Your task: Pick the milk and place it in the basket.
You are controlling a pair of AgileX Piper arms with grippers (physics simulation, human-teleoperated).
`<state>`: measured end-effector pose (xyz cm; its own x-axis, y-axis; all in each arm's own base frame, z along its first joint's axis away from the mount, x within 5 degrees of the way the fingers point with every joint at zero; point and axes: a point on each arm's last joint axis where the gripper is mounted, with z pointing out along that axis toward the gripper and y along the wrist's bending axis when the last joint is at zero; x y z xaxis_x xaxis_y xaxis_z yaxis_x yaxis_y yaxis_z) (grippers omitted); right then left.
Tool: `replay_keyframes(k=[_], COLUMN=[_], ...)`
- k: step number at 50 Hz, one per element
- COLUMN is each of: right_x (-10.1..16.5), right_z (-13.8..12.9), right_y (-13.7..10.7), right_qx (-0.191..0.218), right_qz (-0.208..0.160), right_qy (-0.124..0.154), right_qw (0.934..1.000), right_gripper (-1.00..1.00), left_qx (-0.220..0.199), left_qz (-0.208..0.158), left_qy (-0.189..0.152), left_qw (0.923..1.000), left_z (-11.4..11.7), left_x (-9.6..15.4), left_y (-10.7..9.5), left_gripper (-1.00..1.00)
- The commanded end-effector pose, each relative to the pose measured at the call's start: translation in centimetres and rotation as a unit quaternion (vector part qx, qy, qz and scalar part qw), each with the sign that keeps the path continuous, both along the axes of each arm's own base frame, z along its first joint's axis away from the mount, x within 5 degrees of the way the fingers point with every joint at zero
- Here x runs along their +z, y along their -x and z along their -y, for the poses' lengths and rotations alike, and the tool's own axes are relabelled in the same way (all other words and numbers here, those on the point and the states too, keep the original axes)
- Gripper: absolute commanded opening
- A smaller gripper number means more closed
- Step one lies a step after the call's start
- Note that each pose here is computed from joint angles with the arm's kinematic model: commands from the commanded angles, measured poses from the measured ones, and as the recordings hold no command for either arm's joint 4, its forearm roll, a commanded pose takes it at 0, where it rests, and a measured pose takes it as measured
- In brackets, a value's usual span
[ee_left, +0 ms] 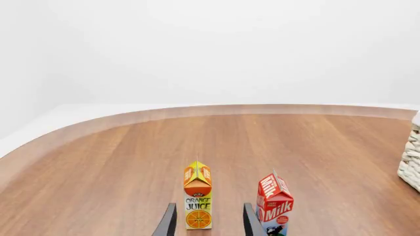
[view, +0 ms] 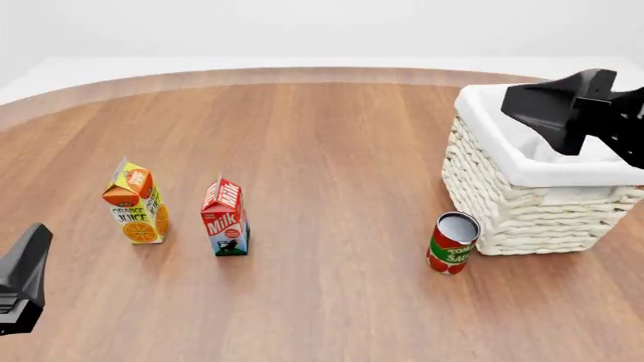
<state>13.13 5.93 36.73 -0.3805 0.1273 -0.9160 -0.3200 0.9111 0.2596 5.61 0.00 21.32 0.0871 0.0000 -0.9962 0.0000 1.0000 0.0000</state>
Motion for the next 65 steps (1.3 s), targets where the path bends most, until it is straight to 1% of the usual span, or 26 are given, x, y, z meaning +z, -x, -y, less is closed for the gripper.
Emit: replay_keyframes(k=[1, 11, 13, 15, 20, 36, 43, 44, 50, 57, 65], right_x=[-0.2, -0.4, -0.9, -1.0, -0.9, -0.1, 0.4, 0.3, 0.3, 0.1, -0.5], right_z=[-2.0, -3.5, -4.1, -4.3, -5.1, -7.6, -8.6, -9.0, -9.9, -10.8, -12.6], right_y=[-2.1, -3.6, -4.1, -4.2, -4.9, -6.7, -7.3, -7.7, -8.6, -9.4, -10.4], right_qx=[0.021, 0.033, 0.038, 0.040, 0.047, 0.056, 0.060, 0.058, 0.059, 0.061, 0.074], right_qz=[-0.044, -0.062, -0.073, -0.076, -0.085, -0.105, -0.111, -0.117, -0.124, -0.129, -0.141], right_qy=[-0.002, 0.001, 0.003, 0.004, 0.001, -0.024, -0.038, -0.044, -0.049, -0.047, -0.040], right_qw=[0.9988, 0.9975, 0.9966, 0.9963, 0.9953, 0.9926, 0.9912, 0.9905, 0.9893, 0.9887, 0.9865], right_gripper=[1.00, 1.00, 1.00, 1.00, 1.00, 1.00, 1.00, 1.00, 1.00, 1.00, 1.00], left_qx=[0.000, 0.000, 0.000, 0.000, 0.000, 0.000, 0.000, 0.000, 0.000, 0.000, 0.000], left_qz=[0.000, 0.000, 0.000, 0.000, 0.000, 0.000, 0.000, 0.000, 0.000, 0.000, 0.000], left_qy=[0.000, 0.000, 0.000, 0.000, 0.000, 0.000, 0.000, 0.000, 0.000, 0.000, 0.000], left_qw=[1.0000, 1.0000, 1.0000, 1.0000, 1.0000, 1.0000, 1.0000, 1.0000, 1.0000, 1.0000, 1.0000], left_z=[0.0, 0.0, 0.0, 0.0, 0.0, 0.0, 0.0, 0.0, 0.0, 0.0, 0.0], left_x=[0.0, 0.0, 0.0, 0.0, 0.0, 0.0, 0.0, 0.0, 0.0, 0.0, 0.0], left_y=[0.0, 0.0, 0.0, 0.0, 0.0, 0.0, 0.0, 0.0, 0.0, 0.0, 0.0], left_gripper=[1.00, 1.00, 1.00, 1.00, 1.00, 1.00, 1.00, 1.00, 1.00, 1.00, 1.00])
